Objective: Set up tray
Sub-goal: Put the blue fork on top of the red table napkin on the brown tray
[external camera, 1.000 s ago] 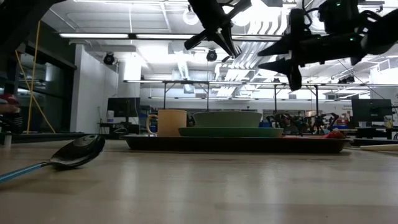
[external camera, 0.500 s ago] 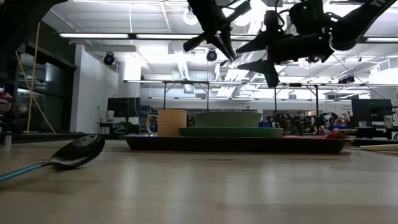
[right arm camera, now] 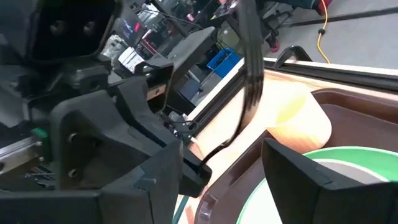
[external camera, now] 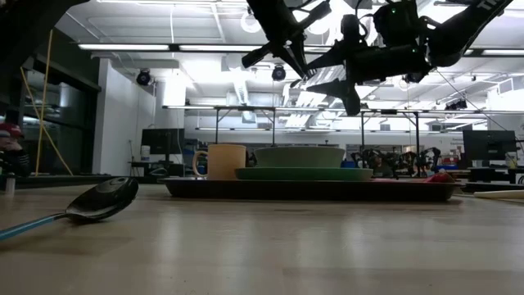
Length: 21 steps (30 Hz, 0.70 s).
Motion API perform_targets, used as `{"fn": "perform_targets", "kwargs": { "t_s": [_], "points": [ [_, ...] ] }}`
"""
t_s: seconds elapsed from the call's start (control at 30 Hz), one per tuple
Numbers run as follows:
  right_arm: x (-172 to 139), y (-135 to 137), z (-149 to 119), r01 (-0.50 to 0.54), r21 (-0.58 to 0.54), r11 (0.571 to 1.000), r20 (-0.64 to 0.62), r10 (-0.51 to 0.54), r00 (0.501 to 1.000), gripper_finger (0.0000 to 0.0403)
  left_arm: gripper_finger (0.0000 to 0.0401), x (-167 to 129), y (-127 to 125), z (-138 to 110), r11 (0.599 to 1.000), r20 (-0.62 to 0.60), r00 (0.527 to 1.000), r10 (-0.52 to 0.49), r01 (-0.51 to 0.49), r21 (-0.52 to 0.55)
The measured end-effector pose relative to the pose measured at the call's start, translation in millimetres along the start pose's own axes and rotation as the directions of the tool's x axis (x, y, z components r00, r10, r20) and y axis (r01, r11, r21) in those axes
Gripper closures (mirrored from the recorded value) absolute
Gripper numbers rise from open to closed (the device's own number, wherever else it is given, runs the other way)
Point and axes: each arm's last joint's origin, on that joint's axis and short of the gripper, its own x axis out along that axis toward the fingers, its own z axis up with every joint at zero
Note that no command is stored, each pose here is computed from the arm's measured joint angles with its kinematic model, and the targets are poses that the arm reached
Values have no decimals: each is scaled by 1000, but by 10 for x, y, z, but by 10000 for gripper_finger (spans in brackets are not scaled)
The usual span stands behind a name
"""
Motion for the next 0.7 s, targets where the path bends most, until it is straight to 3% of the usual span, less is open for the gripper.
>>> {"fn": "perform_targets", "kwargs": {
  "t_s": [0.7],
  "points": [
    [8,11,15,-20,-1,1000,18,20,1000,310,389,0,-18,16,1000,23,1000,-14,14,-13]
  ]
}}
